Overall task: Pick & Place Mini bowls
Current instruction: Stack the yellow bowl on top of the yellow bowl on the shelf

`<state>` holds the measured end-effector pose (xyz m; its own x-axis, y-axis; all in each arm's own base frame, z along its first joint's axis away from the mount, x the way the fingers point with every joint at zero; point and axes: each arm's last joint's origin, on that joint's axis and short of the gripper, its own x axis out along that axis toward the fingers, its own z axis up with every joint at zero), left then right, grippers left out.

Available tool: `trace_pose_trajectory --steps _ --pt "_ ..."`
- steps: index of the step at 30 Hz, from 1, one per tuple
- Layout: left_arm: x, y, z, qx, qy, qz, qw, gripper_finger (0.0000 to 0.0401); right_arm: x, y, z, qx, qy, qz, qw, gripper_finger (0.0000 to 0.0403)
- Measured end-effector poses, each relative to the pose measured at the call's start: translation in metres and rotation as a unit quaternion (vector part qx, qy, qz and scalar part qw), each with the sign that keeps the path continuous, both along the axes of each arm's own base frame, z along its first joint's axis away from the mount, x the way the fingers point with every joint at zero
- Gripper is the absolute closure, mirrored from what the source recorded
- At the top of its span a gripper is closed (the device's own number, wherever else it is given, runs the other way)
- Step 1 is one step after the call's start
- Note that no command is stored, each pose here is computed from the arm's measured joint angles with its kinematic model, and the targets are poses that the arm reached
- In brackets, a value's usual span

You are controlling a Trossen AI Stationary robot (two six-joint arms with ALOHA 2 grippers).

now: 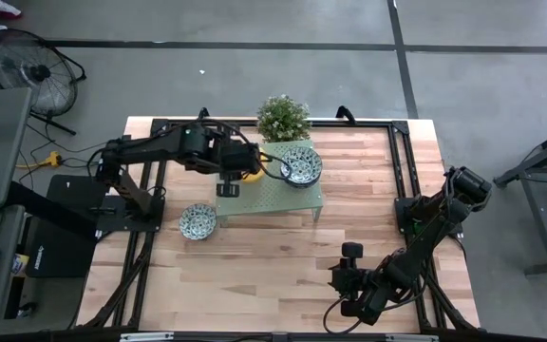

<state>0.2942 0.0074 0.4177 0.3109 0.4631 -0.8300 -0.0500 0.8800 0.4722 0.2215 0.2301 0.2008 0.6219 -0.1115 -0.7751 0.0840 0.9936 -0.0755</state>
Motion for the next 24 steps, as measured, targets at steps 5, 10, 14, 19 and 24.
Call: trace_pose_trajectory --steps 5,10,14,19,24 --pt "-0.002 -0.007 0.004 0.038 -0.027 0.034 0.998 0.0253 0.000 0.000 0.000 0.001 0.000 -0.001 1.000 0.0238" --pt "-0.003 -0.026 0.004 0.070 -0.051 0.042 0.995 0.0289 0.000 0.000 0.000 0.004 0.000 -0.004 1.000 0.0238" --pt "-0.005 -0.042 0.005 0.092 -0.070 0.041 0.992 0.0346 0.000 0.000 0.000 0.006 0.000 -0.005 1.000 0.0238" --pt "-0.005 -0.055 -0.011 0.109 -0.081 0.066 0.989 0.0393 0.000 0.000 0.000 0.007 0.000 -0.006 1.000 0.0238" --pt "-0.006 -0.061 -0.041 0.131 -0.080 0.110 0.982 0.0399 0.000 0.000 0.000 0.006 -0.001 -0.007 1.000 0.0238"
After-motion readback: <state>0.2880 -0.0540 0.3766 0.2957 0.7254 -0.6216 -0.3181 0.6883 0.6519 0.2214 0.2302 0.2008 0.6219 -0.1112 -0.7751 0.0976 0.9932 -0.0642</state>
